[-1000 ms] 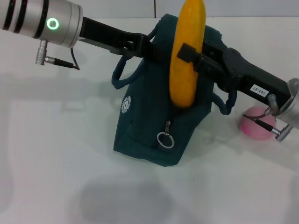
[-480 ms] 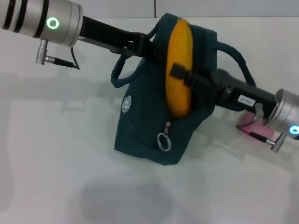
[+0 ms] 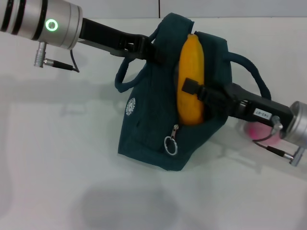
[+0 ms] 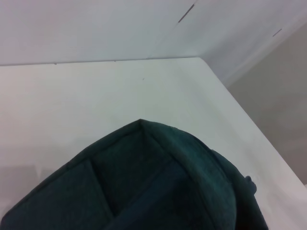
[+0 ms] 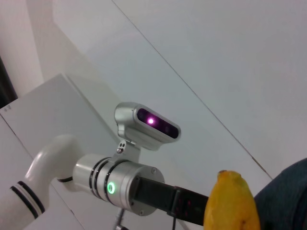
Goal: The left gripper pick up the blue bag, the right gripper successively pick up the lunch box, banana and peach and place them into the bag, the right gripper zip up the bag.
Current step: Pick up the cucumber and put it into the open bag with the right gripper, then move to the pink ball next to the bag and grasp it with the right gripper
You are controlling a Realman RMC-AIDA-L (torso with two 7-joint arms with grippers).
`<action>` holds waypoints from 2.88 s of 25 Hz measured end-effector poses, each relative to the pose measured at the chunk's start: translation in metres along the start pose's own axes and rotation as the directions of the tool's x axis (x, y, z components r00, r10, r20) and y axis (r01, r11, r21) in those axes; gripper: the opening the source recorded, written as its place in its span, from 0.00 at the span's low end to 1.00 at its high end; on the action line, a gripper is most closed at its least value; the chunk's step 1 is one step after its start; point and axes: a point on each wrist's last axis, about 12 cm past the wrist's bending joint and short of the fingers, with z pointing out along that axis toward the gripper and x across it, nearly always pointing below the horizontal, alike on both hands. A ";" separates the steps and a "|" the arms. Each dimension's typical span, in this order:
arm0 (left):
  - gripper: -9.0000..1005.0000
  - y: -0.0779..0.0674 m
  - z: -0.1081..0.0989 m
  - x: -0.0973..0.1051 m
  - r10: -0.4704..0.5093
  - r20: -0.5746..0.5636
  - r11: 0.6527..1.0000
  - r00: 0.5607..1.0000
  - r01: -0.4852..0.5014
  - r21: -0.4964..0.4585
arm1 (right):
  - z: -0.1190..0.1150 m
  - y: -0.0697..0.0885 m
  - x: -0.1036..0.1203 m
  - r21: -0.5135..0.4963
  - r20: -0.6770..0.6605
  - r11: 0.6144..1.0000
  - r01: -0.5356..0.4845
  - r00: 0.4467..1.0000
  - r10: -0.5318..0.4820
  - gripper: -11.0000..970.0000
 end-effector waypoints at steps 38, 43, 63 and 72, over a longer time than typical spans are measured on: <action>0.06 0.013 -0.004 0.010 -0.031 -0.004 0.999 1.000 0.031 -0.023 | -0.126 0.110 -0.171 0.300 -0.503 0.791 0.533 0.793 -0.344 0.68; 0.06 0.014 -0.005 0.007 -0.030 0.004 0.999 1.000 0.030 -0.032 | -0.121 0.093 -0.178 0.437 -0.625 0.732 0.523 0.761 -0.170 0.69; 0.06 0.010 -0.004 -0.005 -0.008 0.024 0.999 1.000 0.009 -0.043 | -0.041 0.006 -0.153 0.412 -0.794 0.809 0.419 0.601 0.093 0.90; 0.06 0.010 -0.003 -0.004 -0.005 0.025 0.999 1.000 0.006 -0.042 | -0.016 -0.010 -0.135 0.390 -0.843 0.821 0.418 0.520 0.136 0.90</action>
